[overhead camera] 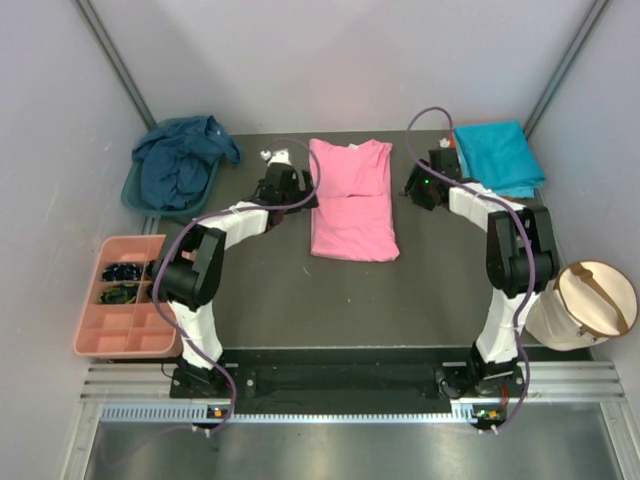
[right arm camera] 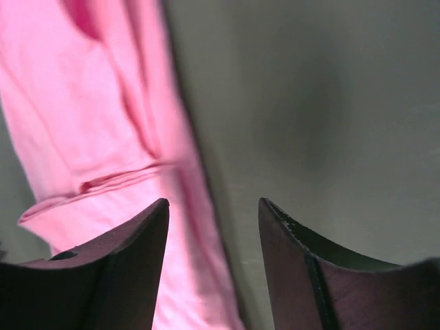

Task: Fold and stack the t-shirts
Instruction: Fold the folded rectangular tshirt in 1/3 of the way, then grab one side of the 2/3 rectangular tshirt with both arms

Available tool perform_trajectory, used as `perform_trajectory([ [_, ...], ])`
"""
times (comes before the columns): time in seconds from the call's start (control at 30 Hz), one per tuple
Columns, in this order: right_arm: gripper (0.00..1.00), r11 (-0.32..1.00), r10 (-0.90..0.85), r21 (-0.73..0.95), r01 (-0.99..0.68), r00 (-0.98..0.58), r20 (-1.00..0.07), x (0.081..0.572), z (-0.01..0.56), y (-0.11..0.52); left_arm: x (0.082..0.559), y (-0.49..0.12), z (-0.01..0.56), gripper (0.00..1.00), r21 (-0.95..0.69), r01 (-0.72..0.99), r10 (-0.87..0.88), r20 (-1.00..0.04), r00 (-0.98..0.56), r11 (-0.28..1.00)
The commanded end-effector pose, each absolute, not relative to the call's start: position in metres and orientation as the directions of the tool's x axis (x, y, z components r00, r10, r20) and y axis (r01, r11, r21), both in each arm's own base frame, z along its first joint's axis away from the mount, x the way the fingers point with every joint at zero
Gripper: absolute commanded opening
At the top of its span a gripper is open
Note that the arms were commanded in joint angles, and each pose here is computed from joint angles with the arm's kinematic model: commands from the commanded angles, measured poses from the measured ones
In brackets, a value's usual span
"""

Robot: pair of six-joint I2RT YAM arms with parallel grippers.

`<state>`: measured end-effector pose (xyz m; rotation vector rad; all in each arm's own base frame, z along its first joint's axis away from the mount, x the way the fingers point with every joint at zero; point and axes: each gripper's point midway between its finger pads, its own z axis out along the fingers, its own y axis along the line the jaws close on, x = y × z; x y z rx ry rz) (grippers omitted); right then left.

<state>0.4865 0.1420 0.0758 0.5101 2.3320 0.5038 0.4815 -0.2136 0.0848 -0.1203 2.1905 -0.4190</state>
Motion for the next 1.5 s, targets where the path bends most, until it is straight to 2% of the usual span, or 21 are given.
perform_trajectory([
  [0.0,0.56,0.843,0.516,0.483,0.235,-0.605,-0.606,0.485,0.111,0.1,0.482,-0.154,0.125,0.99,-0.321,-0.1,-0.329,-0.816,-0.475,0.942],
  [0.07,0.56,0.845,0.512,0.483,0.23,-0.608,-0.606,0.469,0.111,0.097,0.474,-0.15,0.138,0.99,-0.328,-0.097,-0.335,-0.826,-0.454,0.94],
  [0.1,0.56,0.841,0.511,0.489,0.231,-0.636,-0.578,0.453,0.098,0.099,0.464,-0.153,0.128,0.99,-0.337,-0.081,-0.333,-0.809,-0.485,0.938],
  [0.17,0.56,0.824,0.526,0.528,0.208,-0.629,-0.573,0.441,0.106,0.105,0.45,-0.157,0.131,0.99,-0.383,-0.069,-0.365,-0.786,-0.5,0.921],
  [0.2,0.56,0.821,0.52,0.531,0.21,-0.661,-0.541,0.424,0.091,0.108,0.435,-0.16,0.116,0.99,-0.396,-0.06,-0.364,-0.763,-0.534,0.916],
  [0.4,0.56,0.818,0.491,0.549,0.17,-0.704,-0.513,0.369,0.079,0.121,0.377,-0.165,0.086,0.99,-0.473,-0.033,-0.397,-0.698,-0.596,0.881],
  [0.67,0.56,0.806,0.483,0.571,0.156,-0.732,-0.481,0.326,0.064,0.127,0.338,-0.162,0.07,0.84,-0.494,0.009,-0.389,-0.695,-0.604,0.869],
  [0.83,0.56,0.783,0.464,0.613,0.111,-0.76,-0.456,0.316,0.054,0.146,0.33,-0.174,0.072,0.69,-0.545,0.076,-0.394,-0.688,-0.609,0.835],
  [1.13,0.56,0.732,0.435,0.681,0.003,-0.771,-0.464,0.32,0.055,0.175,0.325,-0.21,0.085,0.69,-0.603,0.218,-0.387,-0.707,-0.592,0.767],
  [1.47,0.56,0.748,0.417,0.663,0.004,-0.78,-0.466,0.338,0.046,0.178,0.336,-0.232,0.087,0.68,-0.598,0.271,-0.358,-0.72,-0.594,0.754],
])
